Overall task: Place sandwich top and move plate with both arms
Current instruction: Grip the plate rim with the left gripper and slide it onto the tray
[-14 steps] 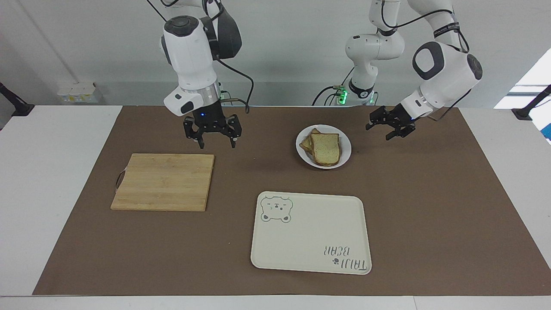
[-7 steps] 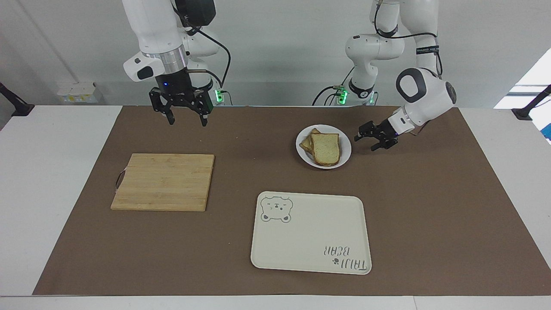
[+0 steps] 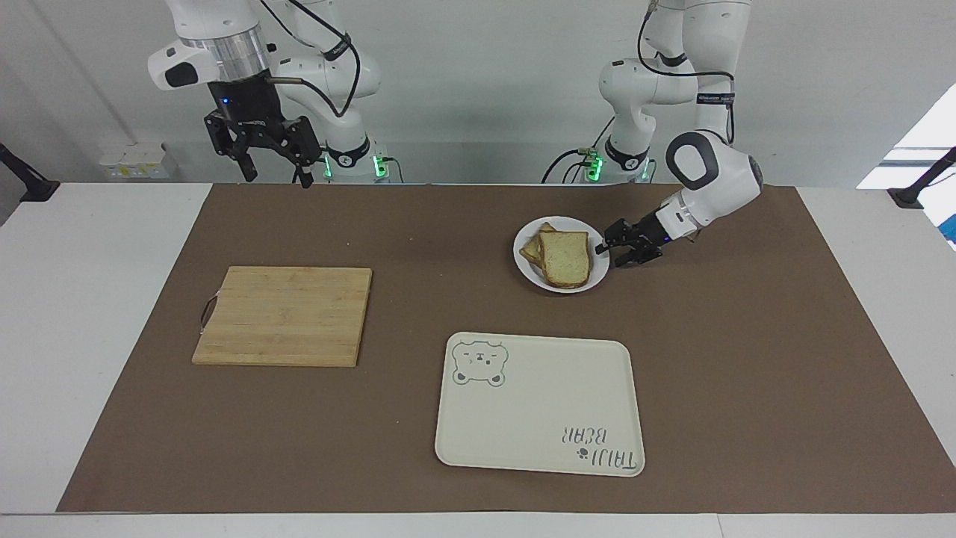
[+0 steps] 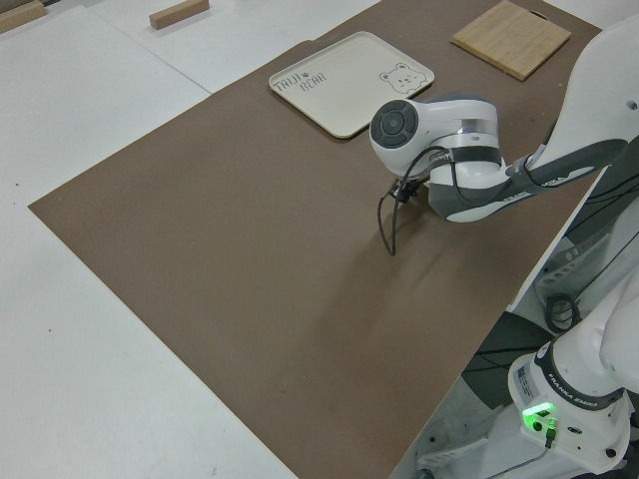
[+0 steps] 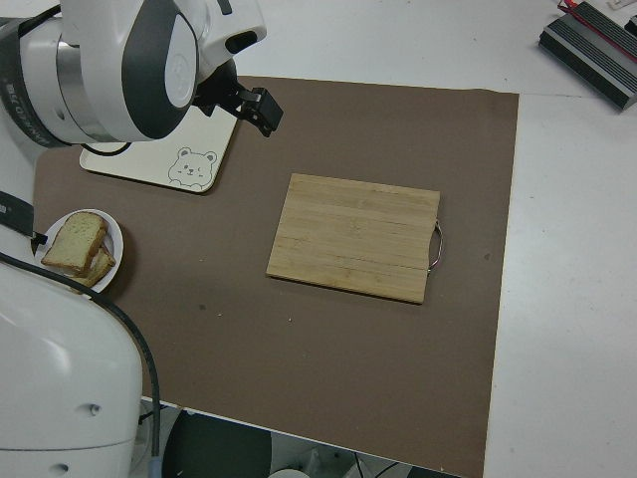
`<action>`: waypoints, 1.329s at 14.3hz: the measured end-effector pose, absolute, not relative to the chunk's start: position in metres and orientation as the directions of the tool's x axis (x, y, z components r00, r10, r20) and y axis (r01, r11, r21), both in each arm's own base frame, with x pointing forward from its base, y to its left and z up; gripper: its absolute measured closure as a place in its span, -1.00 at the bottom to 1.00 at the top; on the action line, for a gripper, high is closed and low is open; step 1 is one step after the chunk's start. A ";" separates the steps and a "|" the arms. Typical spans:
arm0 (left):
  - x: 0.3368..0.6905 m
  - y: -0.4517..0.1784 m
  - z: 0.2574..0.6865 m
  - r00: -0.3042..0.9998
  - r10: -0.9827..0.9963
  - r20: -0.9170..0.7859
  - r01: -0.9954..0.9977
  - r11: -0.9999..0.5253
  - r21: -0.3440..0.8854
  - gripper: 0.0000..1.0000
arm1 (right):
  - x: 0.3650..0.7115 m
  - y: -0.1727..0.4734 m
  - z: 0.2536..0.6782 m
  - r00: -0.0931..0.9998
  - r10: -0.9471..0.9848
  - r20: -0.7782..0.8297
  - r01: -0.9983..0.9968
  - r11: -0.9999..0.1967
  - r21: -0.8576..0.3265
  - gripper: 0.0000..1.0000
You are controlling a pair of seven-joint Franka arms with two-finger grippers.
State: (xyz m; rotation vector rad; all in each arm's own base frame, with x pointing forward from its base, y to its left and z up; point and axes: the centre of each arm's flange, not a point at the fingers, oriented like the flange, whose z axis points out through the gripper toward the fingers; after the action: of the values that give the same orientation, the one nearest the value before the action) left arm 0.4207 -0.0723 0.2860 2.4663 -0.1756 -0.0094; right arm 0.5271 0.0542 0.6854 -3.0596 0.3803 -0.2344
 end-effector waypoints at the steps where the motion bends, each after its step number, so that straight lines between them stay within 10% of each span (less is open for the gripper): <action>1: 0.419 -0.074 0.285 0.991 -0.131 0.035 -0.124 -0.774 0.620 -0.16 | 0.524 0.049 0.689 0.958 -0.248 0.141 -0.241 -0.968 -0.066 -1.00; 5: 0.414 -0.082 0.280 0.990 -0.137 0.028 -0.125 -0.775 0.619 -0.11 | 0.520 0.020 0.679 0.974 -0.214 0.077 -0.211 -0.977 -0.041 -1.00; 11: 0.407 -0.092 0.265 0.994 -0.114 0.006 -0.093 -0.776 0.624 0.82 | 0.525 0.013 0.655 0.995 -0.091 0.034 -0.091 -0.996 -0.004 -1.00; 19: 0.431 -0.082 0.278 0.997 -0.083 0.006 -0.065 -0.736 0.674 0.85 | 0.521 0.005 0.658 0.998 -0.066 0.007 -0.066 -0.998 0.018 -1.00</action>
State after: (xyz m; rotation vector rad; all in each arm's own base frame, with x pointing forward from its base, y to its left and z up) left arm 0.4310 -0.0816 0.2775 2.4005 -0.1020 -0.0317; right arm 0.5210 0.0048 0.6579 -3.1581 0.1039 -0.0101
